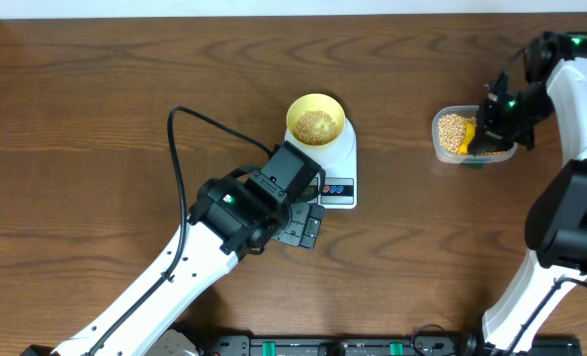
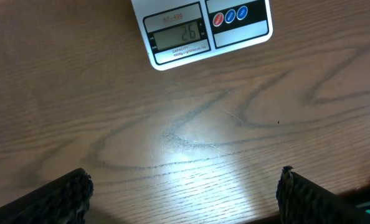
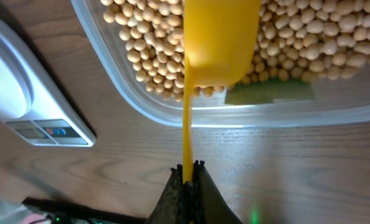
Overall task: Scoop item into bowl and weigh 50g on scale
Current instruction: 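Dip the scoop into the soybeans again with the right gripper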
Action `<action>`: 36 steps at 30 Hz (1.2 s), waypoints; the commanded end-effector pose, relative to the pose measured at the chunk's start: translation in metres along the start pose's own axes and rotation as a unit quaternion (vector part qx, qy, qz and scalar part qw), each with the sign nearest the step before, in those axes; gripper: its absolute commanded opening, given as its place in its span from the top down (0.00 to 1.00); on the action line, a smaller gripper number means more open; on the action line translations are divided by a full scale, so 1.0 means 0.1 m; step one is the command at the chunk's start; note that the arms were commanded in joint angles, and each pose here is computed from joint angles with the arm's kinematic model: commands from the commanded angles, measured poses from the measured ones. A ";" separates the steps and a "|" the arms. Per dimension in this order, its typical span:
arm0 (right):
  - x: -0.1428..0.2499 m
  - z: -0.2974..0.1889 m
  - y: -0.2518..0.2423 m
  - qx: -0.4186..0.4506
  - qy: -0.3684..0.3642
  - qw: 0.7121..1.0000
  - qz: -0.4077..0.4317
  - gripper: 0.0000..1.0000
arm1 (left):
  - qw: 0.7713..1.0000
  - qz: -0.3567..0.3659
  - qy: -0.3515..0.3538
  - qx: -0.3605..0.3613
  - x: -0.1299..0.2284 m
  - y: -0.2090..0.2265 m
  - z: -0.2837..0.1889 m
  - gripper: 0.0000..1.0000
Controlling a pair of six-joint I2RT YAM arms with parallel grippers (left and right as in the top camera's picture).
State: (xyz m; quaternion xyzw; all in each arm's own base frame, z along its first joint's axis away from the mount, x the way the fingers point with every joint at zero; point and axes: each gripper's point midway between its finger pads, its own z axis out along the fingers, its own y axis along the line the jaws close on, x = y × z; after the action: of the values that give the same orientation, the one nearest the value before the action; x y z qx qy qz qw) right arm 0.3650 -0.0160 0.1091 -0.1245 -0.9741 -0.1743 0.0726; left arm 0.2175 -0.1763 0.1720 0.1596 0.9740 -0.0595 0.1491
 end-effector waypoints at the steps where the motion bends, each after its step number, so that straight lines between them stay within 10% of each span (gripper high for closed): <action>1: 0.03 0.06 -0.03 -0.035 0.018 0.999 -0.012 0.99 | 1.000 0.003 -0.005 -0.005 -0.04 0.02 -0.02 0.03; 36: -0.11 0.14 -0.03 -0.131 0.012 0.990 -0.046 0.99 | 1.000 0.003 -0.005 -0.005 -0.04 0.02 -0.02 0.03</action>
State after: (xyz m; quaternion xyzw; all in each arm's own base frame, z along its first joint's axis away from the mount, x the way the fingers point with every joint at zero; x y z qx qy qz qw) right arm 0.3703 -0.0204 0.1029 -0.0907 -0.9510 -0.2904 0.0558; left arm 0.2175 -0.1764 0.1721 0.1596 0.9740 -0.0596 0.1492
